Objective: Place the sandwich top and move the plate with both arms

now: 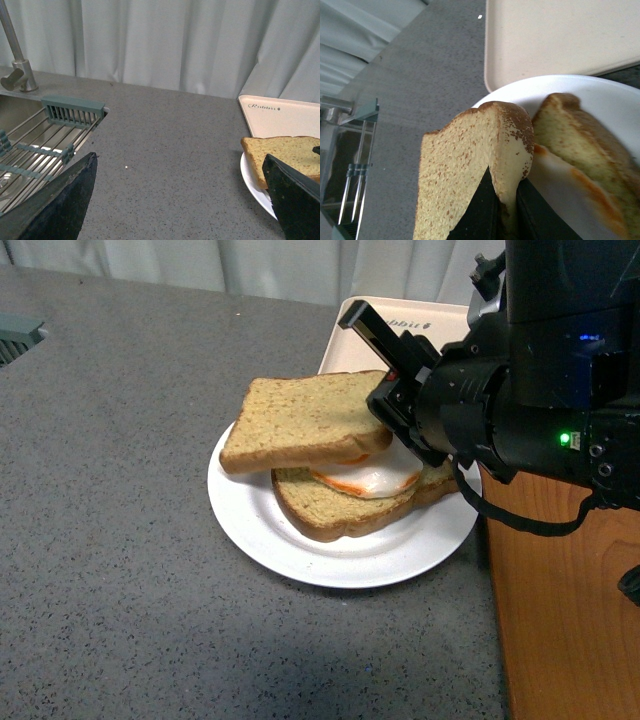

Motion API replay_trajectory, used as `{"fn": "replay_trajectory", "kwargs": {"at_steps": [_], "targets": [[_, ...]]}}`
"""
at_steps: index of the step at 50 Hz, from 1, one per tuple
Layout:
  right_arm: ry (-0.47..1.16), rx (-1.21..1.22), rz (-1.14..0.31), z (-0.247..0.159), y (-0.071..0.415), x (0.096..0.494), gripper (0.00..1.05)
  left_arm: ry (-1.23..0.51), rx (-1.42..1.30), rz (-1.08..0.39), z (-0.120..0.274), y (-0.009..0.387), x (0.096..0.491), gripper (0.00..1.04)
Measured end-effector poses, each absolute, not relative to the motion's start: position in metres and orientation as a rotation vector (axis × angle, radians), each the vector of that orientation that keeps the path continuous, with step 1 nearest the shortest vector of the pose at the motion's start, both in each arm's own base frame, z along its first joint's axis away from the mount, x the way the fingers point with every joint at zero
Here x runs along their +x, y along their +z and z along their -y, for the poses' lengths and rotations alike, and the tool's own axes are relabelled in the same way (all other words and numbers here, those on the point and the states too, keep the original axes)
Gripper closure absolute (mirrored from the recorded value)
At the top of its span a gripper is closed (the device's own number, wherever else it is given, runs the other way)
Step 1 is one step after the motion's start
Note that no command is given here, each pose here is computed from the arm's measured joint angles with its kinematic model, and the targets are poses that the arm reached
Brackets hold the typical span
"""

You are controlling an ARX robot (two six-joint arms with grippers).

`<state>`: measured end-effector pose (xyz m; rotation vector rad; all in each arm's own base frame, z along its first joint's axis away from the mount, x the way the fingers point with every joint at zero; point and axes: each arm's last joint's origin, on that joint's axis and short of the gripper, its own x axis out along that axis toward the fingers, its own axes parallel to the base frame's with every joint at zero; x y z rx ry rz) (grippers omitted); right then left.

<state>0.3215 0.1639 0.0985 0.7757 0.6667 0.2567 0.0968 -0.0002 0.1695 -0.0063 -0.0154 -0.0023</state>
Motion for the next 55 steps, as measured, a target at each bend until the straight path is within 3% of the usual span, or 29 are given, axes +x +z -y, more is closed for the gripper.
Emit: {"fn": "replay_trajectory", "kwargs": {"at_steps": [14, 32, 37, 41, 43, 50, 55], "targets": [[0.201, 0.765, -0.660, -0.150, 0.095, 0.322, 1.01, -0.002, -0.006, 0.015, 0.000, 0.169, 0.097, 0.06], [0.130, 0.614, -0.546, -0.137, 0.121, 0.313, 0.27, -0.002, -0.006, 0.015, 0.000, 0.169, 0.097, 0.06], [0.122, 0.600, -0.516, -0.127, 0.131, 0.308, 0.12, -0.002, -0.006, 0.015, 0.000, 0.169, 0.097, 0.06], [0.030, 0.398, -0.191, -0.103, 0.139, 0.291, 0.27, -0.003, -0.006, 0.015, 0.000, 0.169, 0.097, 0.06], [0.027, 0.311, -0.134, -0.090, 0.143, 0.281, 0.32, -0.003, -0.006, 0.015, 0.000, 0.169, 0.097, 0.06], [0.018, 0.126, -0.023, -0.046, 0.162, 0.238, 0.52, -0.001, -0.006, 0.015, 0.000, 0.169, 0.097, 0.06], [0.026, 0.054, -0.046, -0.016, 0.159, 0.199, 0.68, -0.003, -0.006, 0.015, 0.000, 0.169, 0.097, 0.06]]}}
